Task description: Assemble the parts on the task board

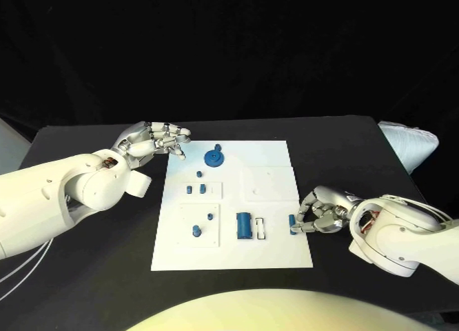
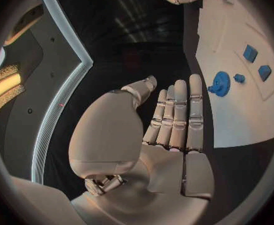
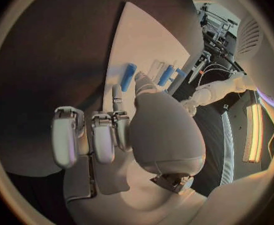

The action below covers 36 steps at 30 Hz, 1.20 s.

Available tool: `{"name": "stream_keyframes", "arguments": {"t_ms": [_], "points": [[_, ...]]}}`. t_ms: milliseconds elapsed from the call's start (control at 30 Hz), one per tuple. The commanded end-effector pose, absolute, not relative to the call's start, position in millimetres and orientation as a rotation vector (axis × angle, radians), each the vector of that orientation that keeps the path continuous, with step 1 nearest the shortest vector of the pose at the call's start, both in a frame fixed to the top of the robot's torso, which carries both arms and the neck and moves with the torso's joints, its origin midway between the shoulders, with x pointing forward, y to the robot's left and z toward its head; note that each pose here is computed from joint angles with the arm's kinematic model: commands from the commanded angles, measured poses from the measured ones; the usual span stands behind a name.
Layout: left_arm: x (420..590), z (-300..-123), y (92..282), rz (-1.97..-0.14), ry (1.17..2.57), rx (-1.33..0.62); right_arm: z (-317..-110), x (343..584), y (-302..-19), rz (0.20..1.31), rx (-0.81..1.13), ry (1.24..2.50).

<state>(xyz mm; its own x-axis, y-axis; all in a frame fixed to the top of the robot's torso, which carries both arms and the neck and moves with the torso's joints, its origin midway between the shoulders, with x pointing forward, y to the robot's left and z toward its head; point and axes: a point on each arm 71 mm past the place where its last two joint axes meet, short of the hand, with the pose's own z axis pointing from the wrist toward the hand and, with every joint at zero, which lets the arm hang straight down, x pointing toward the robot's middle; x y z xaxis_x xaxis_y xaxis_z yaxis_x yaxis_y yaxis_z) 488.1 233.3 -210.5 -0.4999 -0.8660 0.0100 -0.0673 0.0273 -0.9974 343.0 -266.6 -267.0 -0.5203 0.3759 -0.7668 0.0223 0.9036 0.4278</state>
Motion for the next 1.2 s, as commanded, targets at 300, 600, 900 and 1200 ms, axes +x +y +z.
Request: {"name": "stream_keyframes", "arguments": {"t_ms": [300,600,900,1200], "points": [[487.8,-209.6,231.9,-1.561,1.639,-0.955,-277.4,342.8,-254.4,0.415,0.253,2.08],[487.4,-209.5,232.9,-1.56,1.641,-0.955,-286.9,341.5,-241.3,0.38,0.136,2.094],[486.8,-209.5,232.5,-1.563,1.648,-0.951,-293.5,340.4,-225.3,0.33,0.007,2.07],[486.4,-209.5,232.7,-1.564,1.651,-0.951,-294.1,340.8,-221.1,0.335,0.003,2.057]]}}
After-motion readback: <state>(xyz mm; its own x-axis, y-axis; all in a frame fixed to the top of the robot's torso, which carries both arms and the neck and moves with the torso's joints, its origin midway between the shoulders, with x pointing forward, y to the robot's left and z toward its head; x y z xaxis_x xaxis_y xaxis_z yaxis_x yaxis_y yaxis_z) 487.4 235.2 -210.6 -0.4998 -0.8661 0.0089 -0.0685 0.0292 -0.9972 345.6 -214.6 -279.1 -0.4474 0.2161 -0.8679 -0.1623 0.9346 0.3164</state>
